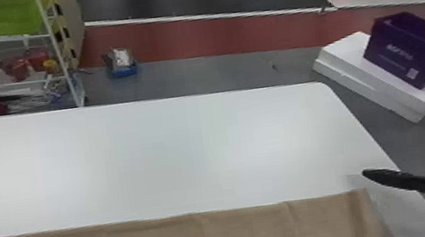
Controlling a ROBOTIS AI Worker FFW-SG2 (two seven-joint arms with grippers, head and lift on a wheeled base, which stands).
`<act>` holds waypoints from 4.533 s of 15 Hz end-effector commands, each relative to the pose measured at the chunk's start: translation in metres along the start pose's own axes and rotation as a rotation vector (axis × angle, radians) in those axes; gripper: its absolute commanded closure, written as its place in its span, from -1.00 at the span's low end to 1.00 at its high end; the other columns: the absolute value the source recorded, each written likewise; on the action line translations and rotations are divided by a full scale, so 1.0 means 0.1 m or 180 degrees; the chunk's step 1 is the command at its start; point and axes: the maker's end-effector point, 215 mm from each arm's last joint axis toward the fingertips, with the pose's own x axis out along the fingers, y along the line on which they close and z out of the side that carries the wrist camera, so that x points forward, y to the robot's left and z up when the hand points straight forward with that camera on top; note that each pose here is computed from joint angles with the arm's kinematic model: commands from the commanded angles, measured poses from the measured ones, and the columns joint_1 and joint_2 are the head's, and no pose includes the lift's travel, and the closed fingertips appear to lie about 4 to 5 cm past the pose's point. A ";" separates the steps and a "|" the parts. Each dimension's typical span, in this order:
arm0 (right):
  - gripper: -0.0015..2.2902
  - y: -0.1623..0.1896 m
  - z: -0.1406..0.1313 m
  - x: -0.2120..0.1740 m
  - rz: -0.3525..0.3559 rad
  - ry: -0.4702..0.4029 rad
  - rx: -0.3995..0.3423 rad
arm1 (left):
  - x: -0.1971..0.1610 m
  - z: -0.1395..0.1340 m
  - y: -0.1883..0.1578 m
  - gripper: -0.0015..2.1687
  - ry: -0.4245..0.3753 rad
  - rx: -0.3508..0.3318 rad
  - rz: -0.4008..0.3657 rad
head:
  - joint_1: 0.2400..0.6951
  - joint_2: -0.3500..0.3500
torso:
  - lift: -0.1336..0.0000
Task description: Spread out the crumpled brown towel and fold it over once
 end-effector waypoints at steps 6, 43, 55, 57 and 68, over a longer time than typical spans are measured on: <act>0.78 0.75 -0.24 -0.28 0.0305 -0.0082 0.0241 | 0.06 0.07 0.06 -0.51 -0.0013 0.0021 0.0051 | 1.00 -0.41 | -0.84; 0.78 0.26 -0.37 0.16 0.0186 0.0046 0.0161 | -0.03 0.08 -0.21 -0.51 -0.0075 0.0063 -0.0185 | 1.00 -0.48 | -0.84; 0.78 0.18 -0.04 -0.68 -0.0062 -0.0408 0.0137 | -0.07 0.01 -0.65 -0.51 -0.0079 -0.0046 -0.0642 | 1.00 -0.84 | -0.84; 0.78 0.24 -0.10 -0.83 -0.0071 -0.0449 0.0113 | 0.11 0.02 -0.66 -0.51 -0.0112 0.0053 -0.0670 | 1.00 -0.94 | -0.84; 0.78 0.50 -0.25 -0.94 -0.0045 -0.0435 -0.0160 | 0.78 -0.08 -0.13 -0.51 -0.0054 0.0590 -0.0054 | 1.00 -0.93 | -0.84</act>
